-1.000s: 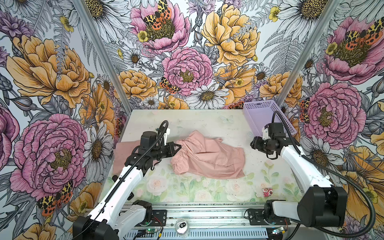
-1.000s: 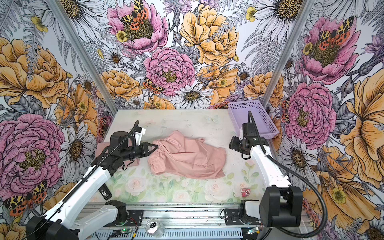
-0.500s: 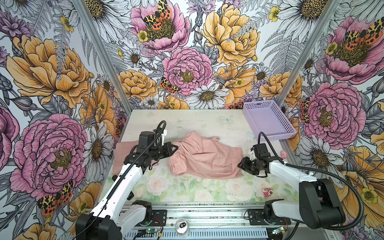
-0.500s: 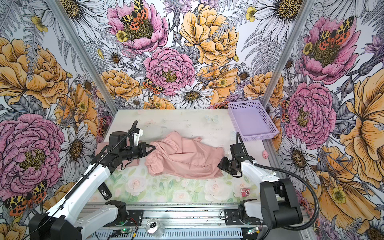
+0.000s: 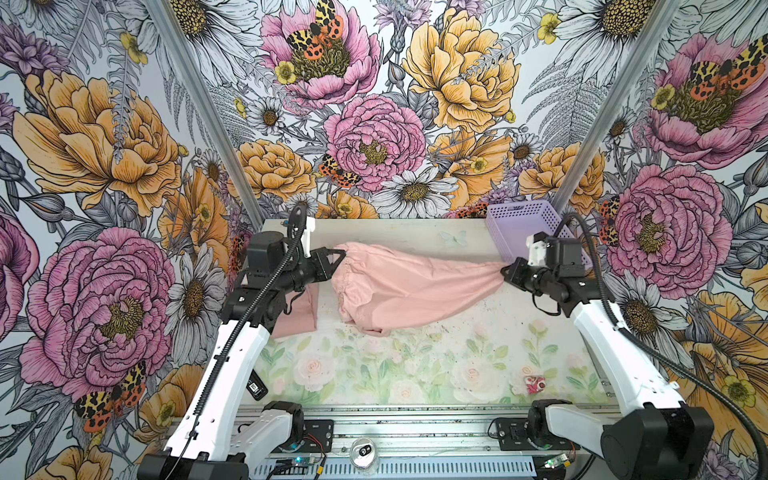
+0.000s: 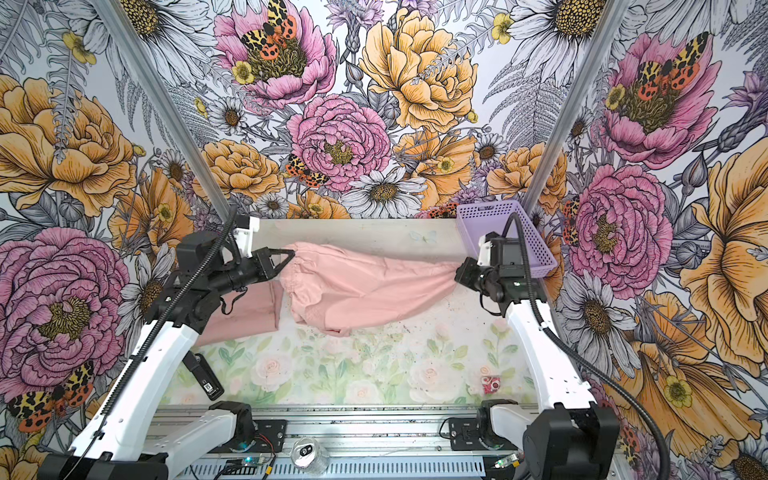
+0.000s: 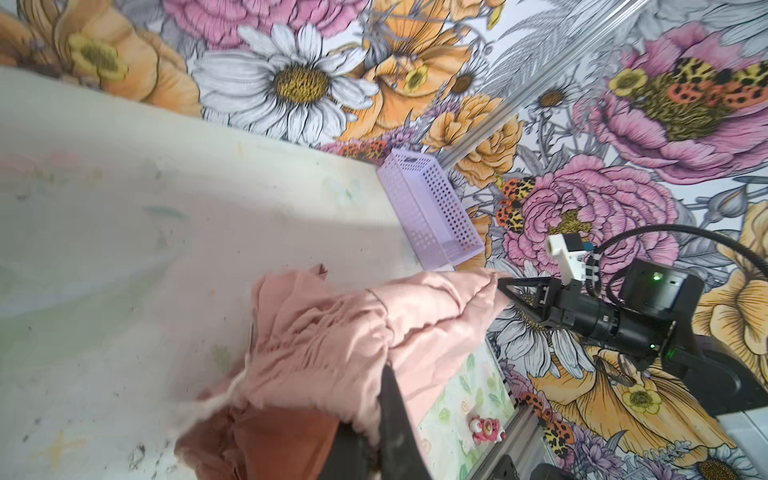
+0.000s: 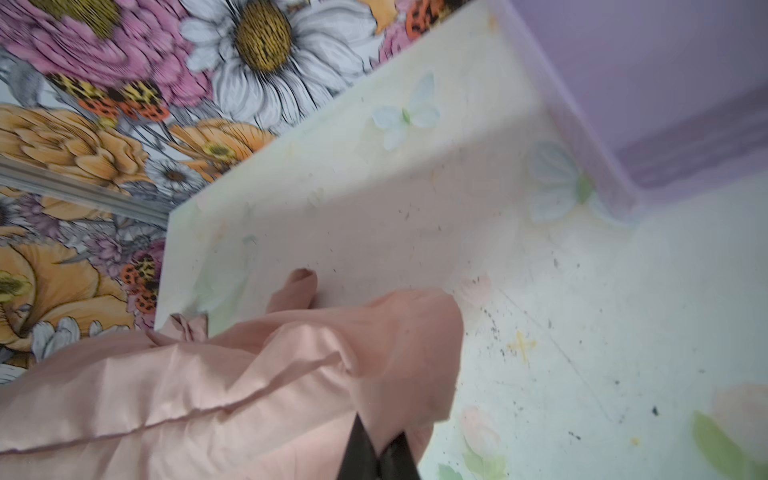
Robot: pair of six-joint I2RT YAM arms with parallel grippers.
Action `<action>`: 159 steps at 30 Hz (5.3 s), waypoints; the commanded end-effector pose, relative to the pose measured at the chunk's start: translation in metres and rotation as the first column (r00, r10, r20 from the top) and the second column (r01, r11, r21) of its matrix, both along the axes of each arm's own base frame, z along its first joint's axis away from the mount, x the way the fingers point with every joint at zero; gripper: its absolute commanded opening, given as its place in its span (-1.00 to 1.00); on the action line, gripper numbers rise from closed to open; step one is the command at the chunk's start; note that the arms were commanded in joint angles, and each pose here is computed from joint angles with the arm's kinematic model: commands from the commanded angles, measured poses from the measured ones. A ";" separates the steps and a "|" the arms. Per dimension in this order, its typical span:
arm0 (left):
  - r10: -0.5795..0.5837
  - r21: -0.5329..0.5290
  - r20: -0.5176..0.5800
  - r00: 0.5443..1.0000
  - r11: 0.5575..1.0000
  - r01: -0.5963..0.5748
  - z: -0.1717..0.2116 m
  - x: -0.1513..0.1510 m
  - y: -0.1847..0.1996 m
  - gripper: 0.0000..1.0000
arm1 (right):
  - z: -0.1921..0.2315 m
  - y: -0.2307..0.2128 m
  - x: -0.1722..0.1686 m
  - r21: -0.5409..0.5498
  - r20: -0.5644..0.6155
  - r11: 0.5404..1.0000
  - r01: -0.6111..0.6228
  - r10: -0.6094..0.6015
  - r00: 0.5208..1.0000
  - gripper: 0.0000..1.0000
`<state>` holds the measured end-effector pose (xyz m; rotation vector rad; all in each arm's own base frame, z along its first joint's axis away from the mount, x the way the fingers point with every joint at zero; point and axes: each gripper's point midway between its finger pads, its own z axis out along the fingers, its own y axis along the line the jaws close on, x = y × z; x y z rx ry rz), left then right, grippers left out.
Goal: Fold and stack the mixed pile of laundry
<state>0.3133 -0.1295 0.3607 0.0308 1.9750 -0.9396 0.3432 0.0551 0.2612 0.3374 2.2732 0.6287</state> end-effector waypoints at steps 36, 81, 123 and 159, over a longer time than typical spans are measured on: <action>0.354 0.193 -0.286 0.890 0.931 -0.309 -0.172 -0.045 0.073 -1.00 | -0.217 0.042 -0.044 0.065 -0.399 0.992 -0.108 0.125 0.908 0.09; 0.147 -0.037 0.289 0.946 0.989 -0.143 0.095 -0.005 0.024 -1.00 | 0.167 -0.024 -0.008 -0.157 0.310 0.986 0.056 -0.005 0.951 -0.96; 0.214 0.028 0.060 0.975 0.976 -0.216 -0.044 0.141 0.040 -1.00 | 0.038 -0.052 0.159 -0.237 0.118 0.966 0.104 -0.078 0.990 -1.00; 0.446 0.320 -0.348 0.825 0.883 -0.343 -0.195 0.144 0.093 0.31 | -0.197 0.073 -0.112 -0.094 -0.605 0.993 -0.066 -0.004 0.796 0.18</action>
